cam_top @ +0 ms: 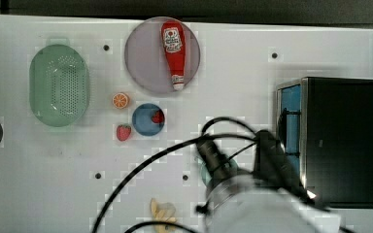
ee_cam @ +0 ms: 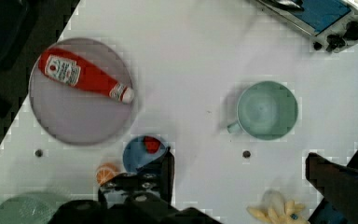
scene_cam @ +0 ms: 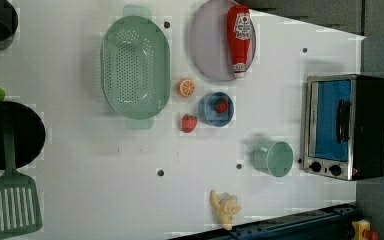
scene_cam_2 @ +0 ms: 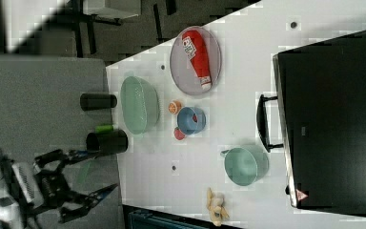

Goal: Drag mug forwards.

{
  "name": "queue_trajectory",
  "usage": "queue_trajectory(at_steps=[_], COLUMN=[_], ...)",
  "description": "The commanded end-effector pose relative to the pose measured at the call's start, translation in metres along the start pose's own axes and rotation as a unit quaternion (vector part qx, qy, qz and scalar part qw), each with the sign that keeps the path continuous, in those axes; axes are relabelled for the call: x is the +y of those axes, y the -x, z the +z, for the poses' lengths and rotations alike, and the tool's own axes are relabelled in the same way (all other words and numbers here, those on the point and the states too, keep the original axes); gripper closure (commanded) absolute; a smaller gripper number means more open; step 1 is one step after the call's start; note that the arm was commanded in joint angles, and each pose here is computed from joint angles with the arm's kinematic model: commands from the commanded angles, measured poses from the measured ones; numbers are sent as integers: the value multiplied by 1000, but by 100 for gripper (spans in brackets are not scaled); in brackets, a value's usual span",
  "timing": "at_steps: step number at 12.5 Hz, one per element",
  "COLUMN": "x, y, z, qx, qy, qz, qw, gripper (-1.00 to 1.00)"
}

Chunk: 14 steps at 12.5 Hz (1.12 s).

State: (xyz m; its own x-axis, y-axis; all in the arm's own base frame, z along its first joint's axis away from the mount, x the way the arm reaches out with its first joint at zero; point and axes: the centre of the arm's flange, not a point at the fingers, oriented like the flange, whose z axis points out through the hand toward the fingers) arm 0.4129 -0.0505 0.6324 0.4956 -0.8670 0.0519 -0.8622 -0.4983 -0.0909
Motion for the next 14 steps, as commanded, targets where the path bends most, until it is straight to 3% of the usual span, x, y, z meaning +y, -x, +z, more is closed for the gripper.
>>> queue_trajectory(at_steps=[1, 3, 7, 10, 14], x=[-1, 2, 8, 13, 14], y=[-36, -55, -82, -81, -72], z=[144, 194, 288, 354, 413], qx=[-75, -80, -63, -47, -32], qy=[116, 124, 130, 154, 176], qz=[58, 76, 149, 255, 315], qw=[989, 986, 978, 953, 932], gripper=[-100, -100, -100, -100, -100])
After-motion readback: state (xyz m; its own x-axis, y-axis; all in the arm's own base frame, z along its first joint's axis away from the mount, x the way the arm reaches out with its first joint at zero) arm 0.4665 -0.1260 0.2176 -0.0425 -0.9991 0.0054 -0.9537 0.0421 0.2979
